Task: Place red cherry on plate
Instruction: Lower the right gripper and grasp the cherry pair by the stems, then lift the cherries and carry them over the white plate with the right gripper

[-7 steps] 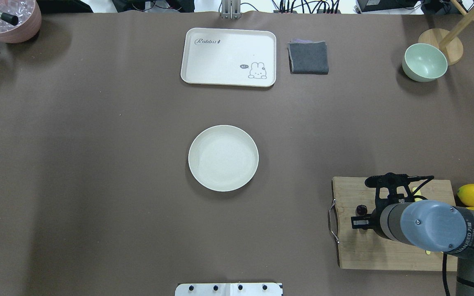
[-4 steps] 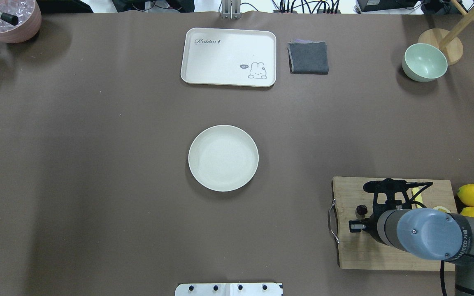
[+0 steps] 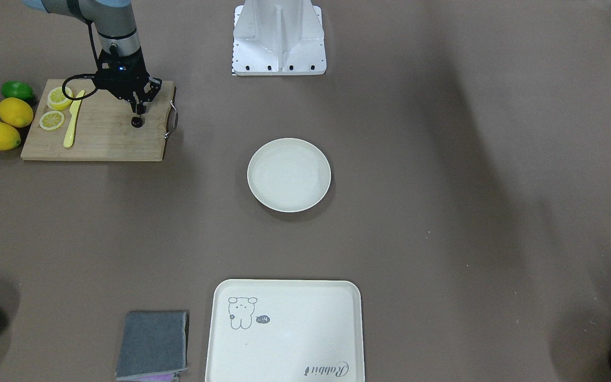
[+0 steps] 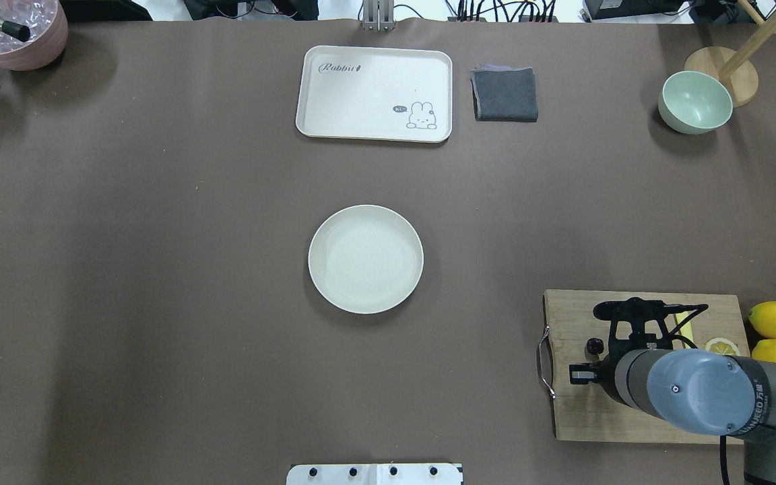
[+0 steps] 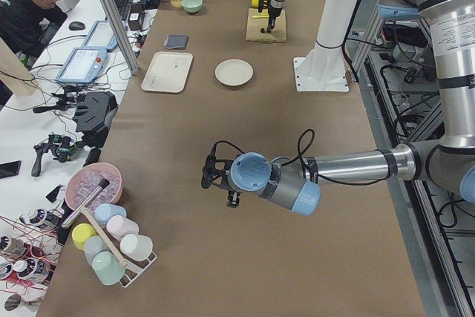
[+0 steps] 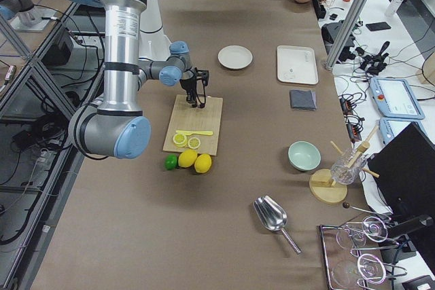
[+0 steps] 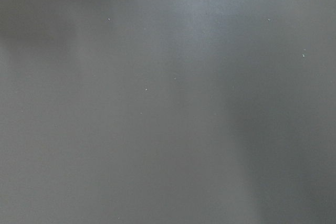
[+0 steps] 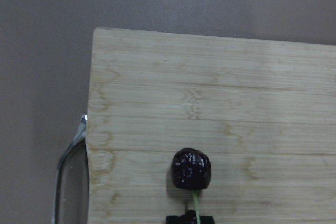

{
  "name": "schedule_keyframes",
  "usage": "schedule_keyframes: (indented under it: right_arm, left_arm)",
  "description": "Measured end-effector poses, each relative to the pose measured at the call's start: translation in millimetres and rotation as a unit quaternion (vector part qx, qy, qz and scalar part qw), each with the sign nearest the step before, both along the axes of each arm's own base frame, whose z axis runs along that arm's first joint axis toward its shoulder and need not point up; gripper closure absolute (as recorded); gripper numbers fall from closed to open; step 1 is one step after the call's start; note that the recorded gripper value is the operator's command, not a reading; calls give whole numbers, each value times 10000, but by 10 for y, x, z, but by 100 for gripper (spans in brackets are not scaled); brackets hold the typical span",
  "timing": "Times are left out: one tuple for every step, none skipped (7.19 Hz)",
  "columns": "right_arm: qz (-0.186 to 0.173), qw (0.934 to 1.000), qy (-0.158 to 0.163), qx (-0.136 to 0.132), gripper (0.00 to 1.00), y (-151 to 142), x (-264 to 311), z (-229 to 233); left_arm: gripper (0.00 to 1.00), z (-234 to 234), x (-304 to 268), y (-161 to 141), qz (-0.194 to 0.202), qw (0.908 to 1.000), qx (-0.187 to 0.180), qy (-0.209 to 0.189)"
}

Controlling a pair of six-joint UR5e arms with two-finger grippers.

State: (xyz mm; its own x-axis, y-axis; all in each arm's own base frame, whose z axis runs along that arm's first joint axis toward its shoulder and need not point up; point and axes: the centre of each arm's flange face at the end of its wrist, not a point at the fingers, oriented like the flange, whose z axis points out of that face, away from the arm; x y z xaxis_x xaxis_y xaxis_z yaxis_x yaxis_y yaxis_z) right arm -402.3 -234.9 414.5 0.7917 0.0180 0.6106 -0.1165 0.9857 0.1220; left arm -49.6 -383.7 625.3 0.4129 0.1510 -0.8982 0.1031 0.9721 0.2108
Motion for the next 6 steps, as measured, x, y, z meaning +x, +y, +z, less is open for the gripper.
schedule_keyframes:
  right_arm:
    - [10, 9999, -143, -69, 100, -55, 101, -133]
    - [21, 9993, -319, -216, 100, -155, 272, -298]
    - [2, 9984, -445, -359, 100, -298, 531, -503]
    - [-50, 9975, -512, -482, 100, -471, 882, -769]
    - [-104, 9960, -615, -638, 100, -646, 1270, -1105]
    - [-143, 9941, -746, -771, 100, -821, 1616, -1461]
  left_arm:
    - [1, -1, 0, 0, 0, 10000, 0, 0]
    - [1, 1, 0, 1, 0, 10000, -1, 0]
    - [1, 2, 0, 1, 0, 10000, -2, 0]
    - [1, 2, 0, 3, 0, 10000, -2, 0]
    - [1, 5, 0, 6, 0, 10000, -2, 0]
    - [1, 10, 1, 9, 1, 10000, -8, -2]
